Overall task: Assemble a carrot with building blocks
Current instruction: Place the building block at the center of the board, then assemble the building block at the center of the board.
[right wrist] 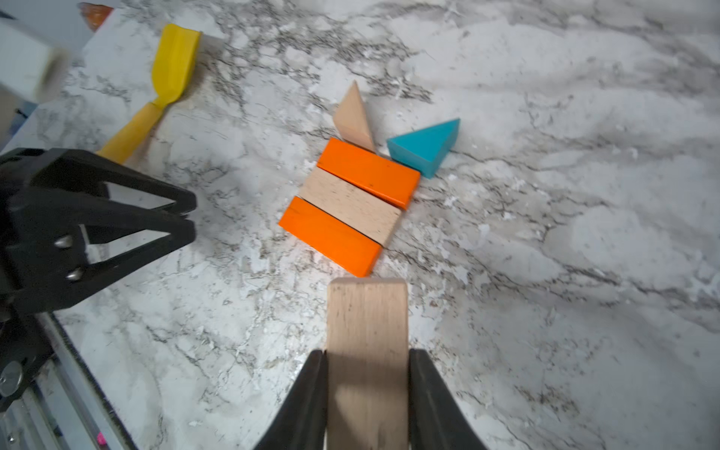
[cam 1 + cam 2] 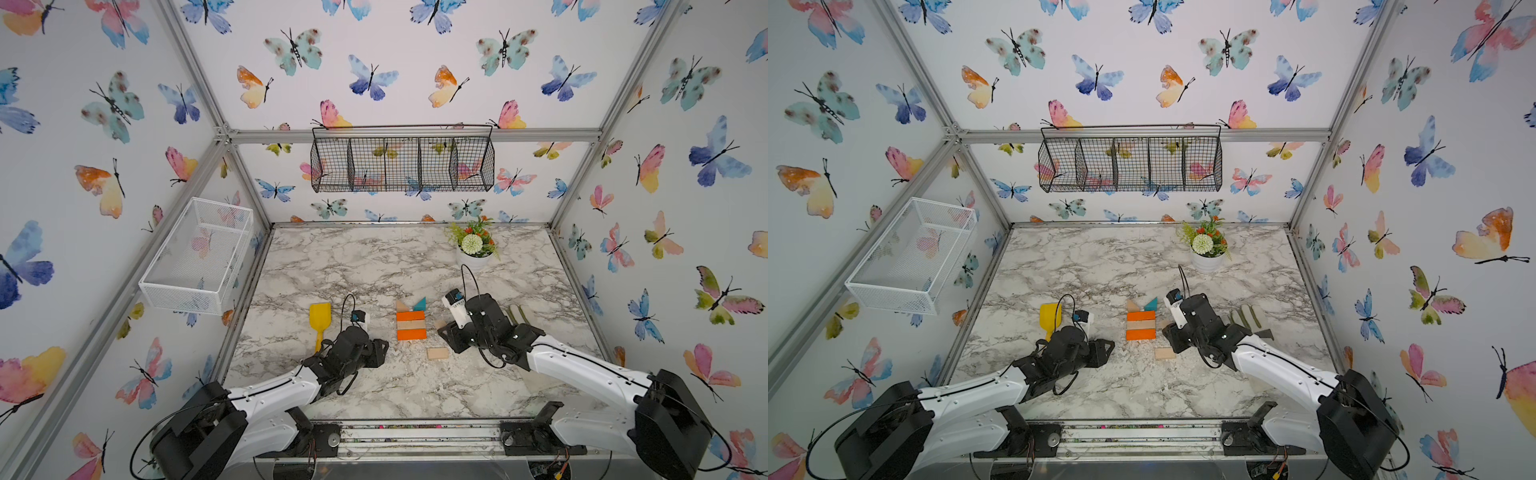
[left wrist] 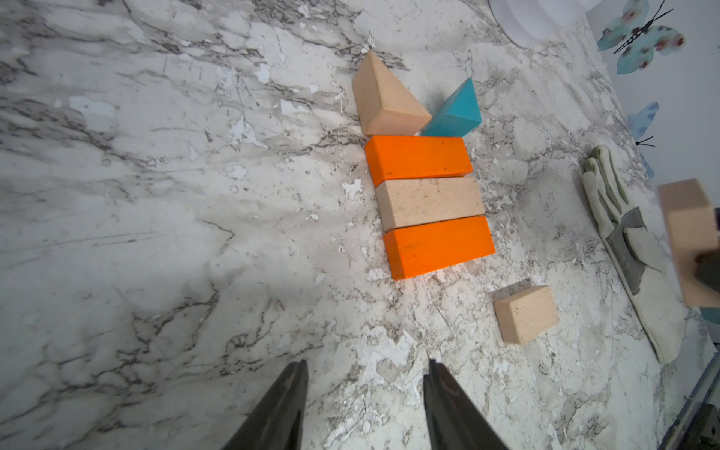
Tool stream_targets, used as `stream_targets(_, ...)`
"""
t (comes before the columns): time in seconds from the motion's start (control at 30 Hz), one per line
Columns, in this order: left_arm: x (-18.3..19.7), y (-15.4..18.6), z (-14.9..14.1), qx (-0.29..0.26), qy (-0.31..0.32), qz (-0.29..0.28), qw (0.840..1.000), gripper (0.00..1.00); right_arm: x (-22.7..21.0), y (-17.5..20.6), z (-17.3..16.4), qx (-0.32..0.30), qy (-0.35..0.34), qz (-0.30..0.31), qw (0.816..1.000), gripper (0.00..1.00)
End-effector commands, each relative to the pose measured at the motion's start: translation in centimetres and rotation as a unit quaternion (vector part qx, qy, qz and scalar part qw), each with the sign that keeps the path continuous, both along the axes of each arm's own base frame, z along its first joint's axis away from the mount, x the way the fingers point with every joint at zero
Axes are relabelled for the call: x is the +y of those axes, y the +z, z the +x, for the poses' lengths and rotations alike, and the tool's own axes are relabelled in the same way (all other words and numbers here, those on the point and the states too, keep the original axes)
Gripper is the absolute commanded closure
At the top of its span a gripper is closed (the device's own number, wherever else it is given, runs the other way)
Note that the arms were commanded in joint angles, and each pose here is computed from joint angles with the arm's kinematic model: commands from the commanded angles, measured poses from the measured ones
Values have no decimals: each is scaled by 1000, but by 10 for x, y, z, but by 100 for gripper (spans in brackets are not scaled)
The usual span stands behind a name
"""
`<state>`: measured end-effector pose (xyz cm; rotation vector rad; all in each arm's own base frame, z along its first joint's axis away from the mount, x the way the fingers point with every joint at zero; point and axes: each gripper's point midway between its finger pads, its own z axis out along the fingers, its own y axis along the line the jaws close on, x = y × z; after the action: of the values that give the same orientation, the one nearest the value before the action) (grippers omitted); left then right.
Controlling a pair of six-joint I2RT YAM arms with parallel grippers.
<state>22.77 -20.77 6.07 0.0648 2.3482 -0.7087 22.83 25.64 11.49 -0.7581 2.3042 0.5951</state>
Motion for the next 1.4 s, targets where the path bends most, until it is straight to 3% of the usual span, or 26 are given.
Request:
stream_targets(0.0,2,7,1,-7,0,-4,1000,47,23,-18,-23,12,77,-31,996,72)
stream_targets(0.17,8,7,0,-3,5,-4,1000,47,61,-38,-33,17,135,-62,989,71)
stream_targets(0.37,16,8,-4,-5,12,-12,1000,47,71,-38,-41,13,170,-50,984,71)
stream_targets(0.53,18,5,-5,-1,13,-11,1000,47,80,-61,-51,31,202,-69,976,70)
stream_targets(0.8,15,5,-5,1,9,-17,1000,47,75,-82,-39,26,181,-111,977,64)
stream_targets(1.07,14,1,-7,6,4,-22,1000,47,73,-85,-27,9,157,-127,979,48)
stream_targets(1.37,12,2,-7,3,0,-26,1000,47,57,-61,-39,16,107,-81,991,53)
